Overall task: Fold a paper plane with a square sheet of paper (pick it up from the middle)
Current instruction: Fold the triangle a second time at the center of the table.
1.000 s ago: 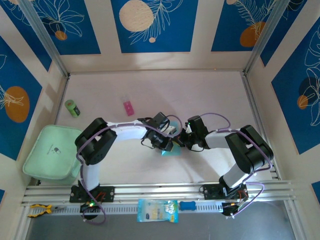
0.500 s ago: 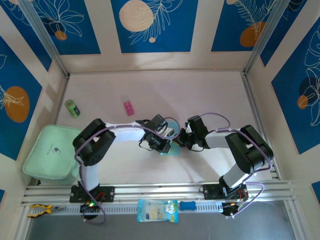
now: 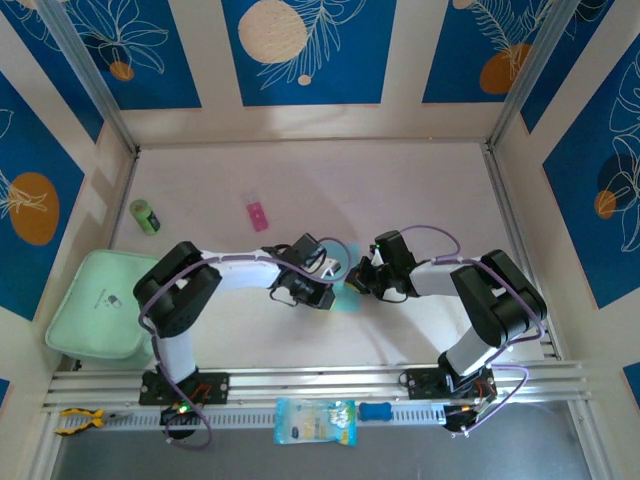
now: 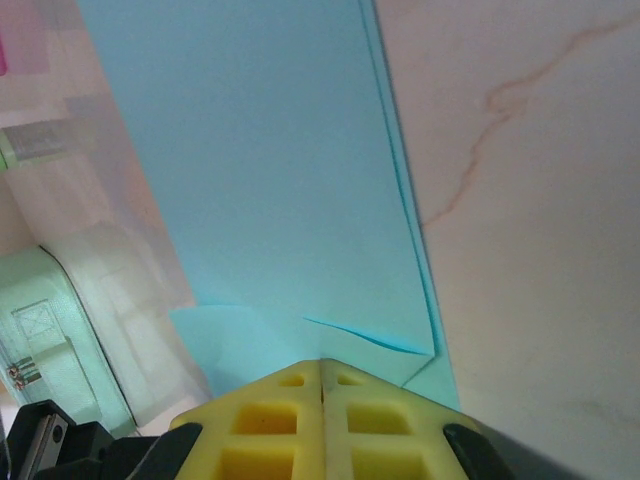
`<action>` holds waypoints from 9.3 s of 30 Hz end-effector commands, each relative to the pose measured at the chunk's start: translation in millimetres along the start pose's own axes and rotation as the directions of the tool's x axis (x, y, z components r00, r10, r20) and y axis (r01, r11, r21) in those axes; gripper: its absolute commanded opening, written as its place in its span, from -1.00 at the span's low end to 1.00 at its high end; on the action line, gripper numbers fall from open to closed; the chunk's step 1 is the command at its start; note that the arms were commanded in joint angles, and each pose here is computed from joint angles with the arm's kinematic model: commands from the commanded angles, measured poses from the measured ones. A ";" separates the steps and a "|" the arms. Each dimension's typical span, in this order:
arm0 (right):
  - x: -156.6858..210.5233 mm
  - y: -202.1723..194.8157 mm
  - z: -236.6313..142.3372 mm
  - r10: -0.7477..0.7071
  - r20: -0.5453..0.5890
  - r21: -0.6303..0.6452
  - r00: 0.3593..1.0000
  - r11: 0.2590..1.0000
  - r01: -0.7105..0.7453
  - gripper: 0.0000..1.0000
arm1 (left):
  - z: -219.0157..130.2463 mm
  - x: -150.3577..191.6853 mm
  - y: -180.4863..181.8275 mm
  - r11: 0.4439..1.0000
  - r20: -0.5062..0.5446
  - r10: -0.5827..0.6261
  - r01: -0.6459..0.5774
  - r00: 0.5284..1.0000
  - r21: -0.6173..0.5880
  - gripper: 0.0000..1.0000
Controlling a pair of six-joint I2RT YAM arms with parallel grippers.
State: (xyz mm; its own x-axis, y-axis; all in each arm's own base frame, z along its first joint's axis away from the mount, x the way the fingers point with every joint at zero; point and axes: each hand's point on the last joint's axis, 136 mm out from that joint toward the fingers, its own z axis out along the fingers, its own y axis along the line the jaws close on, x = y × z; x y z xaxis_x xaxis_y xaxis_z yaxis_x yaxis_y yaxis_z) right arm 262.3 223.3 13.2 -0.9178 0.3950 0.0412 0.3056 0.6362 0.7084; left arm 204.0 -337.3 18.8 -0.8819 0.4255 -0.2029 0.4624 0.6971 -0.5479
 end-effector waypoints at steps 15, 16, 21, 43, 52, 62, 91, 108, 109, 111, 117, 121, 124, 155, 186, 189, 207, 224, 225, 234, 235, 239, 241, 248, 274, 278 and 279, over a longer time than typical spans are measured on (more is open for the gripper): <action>11.4 -38.9 0.8 0.053 -0.022 0.147 0.998 0.988 -0.049 -1.00 | -17.2 26.3 15.6 0.974 0.000 -0.202 0.201 0.979 0.101 -0.81; 11.0 -38.2 0.8 0.052 -0.022 0.145 0.998 0.988 -0.049 -1.00 | -20.5 23.4 11.7 0.972 0.011 -0.203 0.200 0.979 0.123 -0.81; 10.6 -37.2 -0.6 0.052 -0.020 0.145 0.998 0.988 -0.049 -1.00 | -40.1 0.4 -13.9 0.966 0.079 -0.168 0.148 0.983 0.214 -0.81; 10.0 -40.2 -0.5 0.057 -0.021 0.152 0.998 0.987 -0.053 -1.00 | 0.1 13.9 28.1 0.969 -0.045 -0.223 0.226 0.974 0.098 -0.85; 8.1 -41.1 -2.2 0.057 -0.017 0.158 0.998 0.986 -0.054 -1.00 | -3.5 38.2 40.7 0.968 -0.064 -0.246 0.249 0.967 0.036 -0.85; 8.4 -41.2 -2.9 0.055 -0.016 0.159 0.998 0.986 -0.052 -1.00 | -11.7 57.0 50.9 0.972 -0.079 -0.236 0.234 0.969 -0.033 -0.87; -5.8 -14.0 -1.4 -0.135 -0.146 0.030 0.980 0.990 0.141 -1.00 | -28.9 -68.6 -13.1 0.981 0.124 -0.122 0.100 0.985 0.169 -0.87; -11.9 41.5 -21.5 -0.185 -0.096 -0.067 0.978 0.982 0.179 -0.96 | 16.4 -8.3 59.8 0.981 -0.016 -0.184 0.183 0.983 -0.072 -1.00; -8.7 43.7 -19.7 -0.184 -0.099 -0.069 0.978 0.982 0.178 -0.96 | 16.2 -8.4 59.7 0.981 -0.016 -0.183 0.181 0.983 -0.071 -1.00; -1.0 42.4 -12.8 -0.172 -0.111 -0.056 0.979 0.984 0.167 -0.95 | 15.0 -10.0 59.1 0.981 -0.011 -0.181 0.180 0.983 -0.072 -1.00; 13.9 8.5 9.1 -0.073 -0.121 0.030 0.990 0.997 0.077 -0.97 | 12.0 -11.7 59.6 0.981 -0.005 -0.176 0.175 0.984 -0.085 -1.00; 12.7 -13.4 14.5 -0.037 -0.113 0.077 0.993 0.996 0.046 -0.98 | 12.3 -10.7 60.8 0.981 -0.007 -0.175 0.173 0.985 -0.093 -1.00; 1.8 -20.3 12.3 -0.016 -0.090 0.093 0.996 0.995 0.024 -0.98 | 14.5 -7.8 63.4 0.979 -0.017 -0.179 0.177 0.984 -0.101 -1.00; -20.3 12.9 -3.5 -0.072 -0.023 0.019 0.997 0.997 0.072 -1.00 | 10.6 -6.1 62.9 0.979 -0.017 -0.175 0.172 0.984 -0.107 -1.00; -12.0 -34.4 6.9 0.005 -0.052 0.132 0.999 0.991 0.002 -1.00 | 1.0 -57.6 -29.7 0.950 0.008 -0.245 0.238 0.969 0.202 -1.00; -11.1 -35.2 6.7 0.006 -0.054 0.134 0.999 0.991 0.001 -1.00 | 4.7 -56.6 -26.9 0.953 0.003 -0.245 0.241 0.969 0.184 -1.00; -6.9 -45.2 3.5 0.008 -0.057 0.157 0.998 0.988 0.001 -1.00 | 18.5 -15.9 12.7 0.961 -0.040 -0.274 0.276 0.961 0.036 -0.97; -7.9 -47.8 1.6 0.010 -0.055 0.154 0.998 0.988 -0.001 -1.00 | 1.1 9.4 24.5 0.950 -0.037 -0.308 0.309 0.951 0.042 -0.85; -7.6 -47.5 2.1 0.010 -0.058 0.153 0.998 0.988 -0.001 -1.00 | 0.2 11.4 27.2 0.948 -0.036 -0.315 0.316 0.948 0.041 -0.85; -7.9 -45.6 3.4 0.008 -0.065 0.150 0.998 0.989 0.002 -1.00 | -5.0 28.2 39.0 0.930 -0.045 -0.359 0.362 0.932 0.062 -0.83; -8.1 -46.3 3.4 0.009 -0.065 0.152 0.998 0.988 0.001 -1.00 | -6.0 29.8 40.6 0.929 -0.044 -0.363 0.365 0.931 0.061 -0.83; -8.9 -45.4 2.9 0.006 -0.064 0.152 0.998 0.988 0.003 -1.00 | -9.6 33.9 45.3 0.922 -0.039 -0.379 0.381 0.925 0.067 -0.81; -9.0 -45.1 2.9 0.005 -0.064 0.153 0.998 0.988 0.005 -1.00 | -12.4 35.4 48.0 0.919 -0.036 -0.387 0.389 0.921 0.065 -0.81; -9.8 -41.3 2.0 -0.003 -0.068 0.145 0.998 0.989 0.013 -1.00 | -32.6 26.1 34.4 0.922 0.000 -0.370 0.367 0.929 0.124 -0.84; -14.0 -21.8 2.8 -0.046 -0.083 0.100 0.995 0.993 0.055 -1.00 | -2.1 -11.3 35.7 0.945 -0.012 -0.312 0.311 0.950 0.104 -0.86; -19.2 -4.4 -4.2 -0.097 -0.084 0.074 0.992 0.992 0.103 -1.00 | 7.7 12.1 50.2 0.943 -0.059 -0.329 0.332 0.942 0.035 -0.95; -20.4 1.7 -7.3 -0.113 -0.080 0.063 0.990 0.991 0.119 -1.00 | 9.6 17.8 53.1 0.941 -0.067 -0.336 0.339 0.939 0.024 -0.96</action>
State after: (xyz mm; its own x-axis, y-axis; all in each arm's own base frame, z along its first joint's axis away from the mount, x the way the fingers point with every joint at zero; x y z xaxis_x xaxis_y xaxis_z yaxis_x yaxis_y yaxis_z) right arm 280.9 216.4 15.9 -0.9582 0.2855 0.0174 0.2189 0.6928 0.6871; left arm 234.8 -325.4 17.7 -0.9795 0.1948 -0.0518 0.1731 0.6818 -0.7108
